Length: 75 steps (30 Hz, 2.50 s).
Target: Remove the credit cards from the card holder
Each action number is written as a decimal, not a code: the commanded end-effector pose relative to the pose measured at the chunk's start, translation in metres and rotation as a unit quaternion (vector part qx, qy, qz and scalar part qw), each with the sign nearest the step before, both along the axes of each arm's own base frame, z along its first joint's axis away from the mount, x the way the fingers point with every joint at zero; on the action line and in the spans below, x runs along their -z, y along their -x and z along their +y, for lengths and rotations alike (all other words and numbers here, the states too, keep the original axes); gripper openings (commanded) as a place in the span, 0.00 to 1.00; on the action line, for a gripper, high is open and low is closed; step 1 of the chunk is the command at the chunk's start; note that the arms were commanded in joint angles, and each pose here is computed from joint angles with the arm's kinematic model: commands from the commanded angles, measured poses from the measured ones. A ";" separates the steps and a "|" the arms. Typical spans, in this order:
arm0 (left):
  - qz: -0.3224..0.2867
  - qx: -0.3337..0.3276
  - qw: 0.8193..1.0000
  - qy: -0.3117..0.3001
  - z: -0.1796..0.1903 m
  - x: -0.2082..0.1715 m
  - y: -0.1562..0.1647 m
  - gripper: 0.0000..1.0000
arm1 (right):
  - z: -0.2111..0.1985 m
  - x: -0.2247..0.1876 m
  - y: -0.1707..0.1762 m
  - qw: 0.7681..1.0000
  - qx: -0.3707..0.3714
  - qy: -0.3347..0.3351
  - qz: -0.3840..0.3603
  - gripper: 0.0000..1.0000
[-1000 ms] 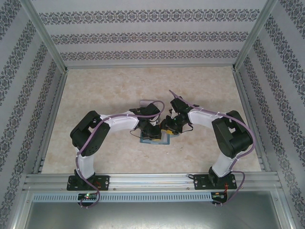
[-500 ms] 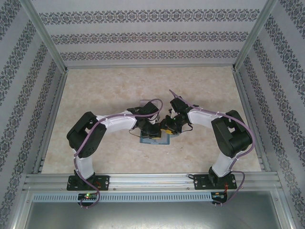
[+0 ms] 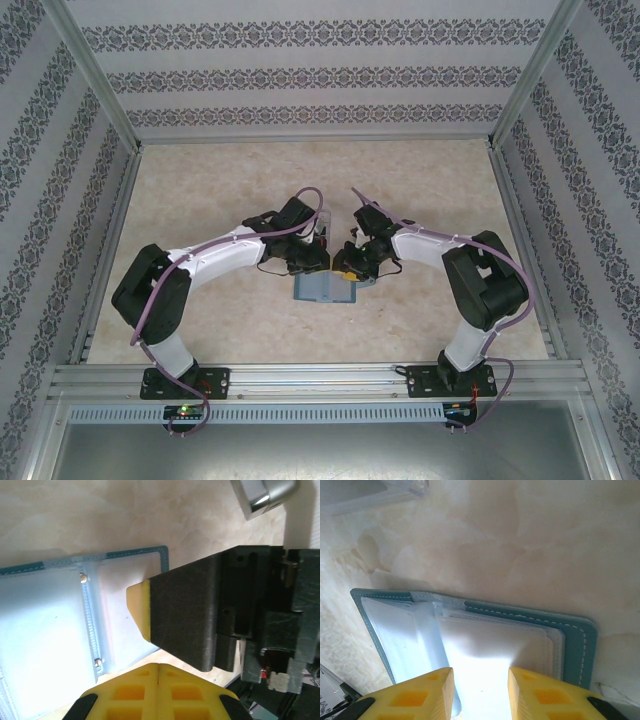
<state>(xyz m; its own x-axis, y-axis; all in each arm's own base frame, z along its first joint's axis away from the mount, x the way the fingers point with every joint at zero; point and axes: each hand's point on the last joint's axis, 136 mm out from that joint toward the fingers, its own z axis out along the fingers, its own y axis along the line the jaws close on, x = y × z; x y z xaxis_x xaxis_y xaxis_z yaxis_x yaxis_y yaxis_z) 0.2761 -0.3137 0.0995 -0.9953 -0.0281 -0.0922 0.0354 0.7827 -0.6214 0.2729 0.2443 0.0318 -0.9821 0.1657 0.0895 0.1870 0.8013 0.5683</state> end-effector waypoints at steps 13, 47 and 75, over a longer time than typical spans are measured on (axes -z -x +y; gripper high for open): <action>0.038 0.009 0.999 0.017 -0.016 0.024 0.019 0.01 | 0.009 -0.016 -0.008 1.000 0.005 -0.011 -0.022 0.35; 0.060 0.048 0.990 -0.117 -0.020 0.082 0.022 0.06 | -0.040 -0.037 -0.005 0.998 0.054 -0.019 -0.041 0.36; 0.041 0.036 0.994 -0.093 -0.012 0.063 0.025 0.00 | 0.006 0.003 -0.011 1.000 0.012 -0.013 -0.006 0.36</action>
<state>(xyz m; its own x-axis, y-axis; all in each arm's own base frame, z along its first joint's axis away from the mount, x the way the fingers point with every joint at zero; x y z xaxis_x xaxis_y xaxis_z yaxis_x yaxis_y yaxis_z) 0.2565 -0.3280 0.0304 -0.9991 0.0417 -0.0034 0.0385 0.8865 -0.4612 0.2774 0.2417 0.0292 -0.9763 0.1956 0.0925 0.2126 0.7881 0.5776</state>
